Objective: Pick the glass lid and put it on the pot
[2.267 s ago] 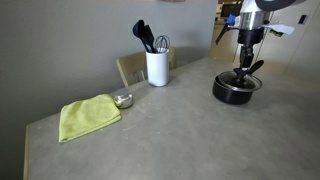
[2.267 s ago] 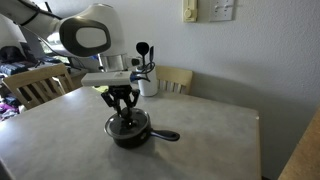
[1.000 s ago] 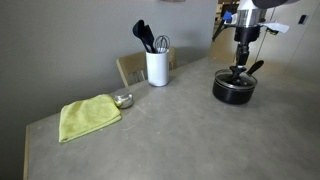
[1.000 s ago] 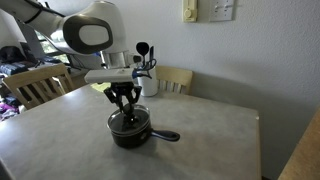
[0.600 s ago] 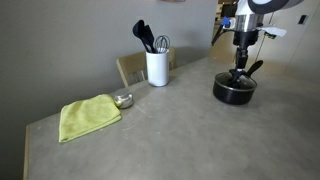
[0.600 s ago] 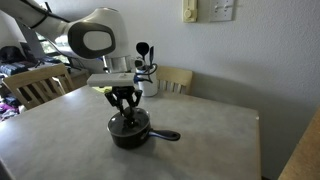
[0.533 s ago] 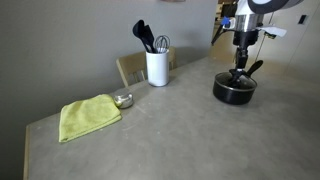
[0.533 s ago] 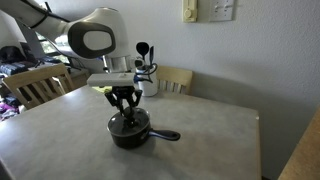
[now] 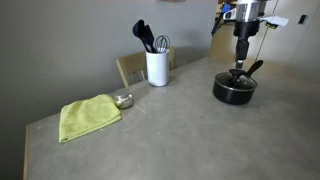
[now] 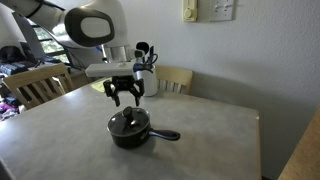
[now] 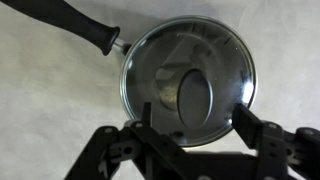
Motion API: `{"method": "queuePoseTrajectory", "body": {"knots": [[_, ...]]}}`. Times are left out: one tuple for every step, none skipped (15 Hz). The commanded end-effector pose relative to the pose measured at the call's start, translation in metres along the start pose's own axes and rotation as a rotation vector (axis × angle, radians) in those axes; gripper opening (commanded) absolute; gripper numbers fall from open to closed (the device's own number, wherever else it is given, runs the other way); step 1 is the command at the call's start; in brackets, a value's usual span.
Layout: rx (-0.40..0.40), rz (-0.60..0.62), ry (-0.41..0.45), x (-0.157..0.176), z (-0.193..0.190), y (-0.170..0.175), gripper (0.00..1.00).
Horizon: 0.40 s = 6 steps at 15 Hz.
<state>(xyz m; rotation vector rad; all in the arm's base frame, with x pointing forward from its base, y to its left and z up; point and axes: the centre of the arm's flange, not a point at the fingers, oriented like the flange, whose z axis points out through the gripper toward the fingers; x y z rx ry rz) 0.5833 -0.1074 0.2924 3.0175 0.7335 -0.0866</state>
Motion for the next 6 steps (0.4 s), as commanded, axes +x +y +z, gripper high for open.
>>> {"method": "queuePoseTrajectory", "body": {"knots": [[-0.019,0.021,0.010,-0.0062,-0.0386,-0.0003,1.00],[-0.022,0.034,0.001,-0.0045,-0.0422,0.0005,1.00],[-0.008,0.045,-0.009,-0.0033,-0.0457,0.0011,1.00],[-0.017,0.026,0.017,-0.0033,-0.0375,0.0002,1.00],[-0.013,0.033,0.012,-0.0041,-0.0416,-0.0002,1.00],[-0.012,0.037,0.011,-0.0037,-0.0433,0.0000,1.00]]}}
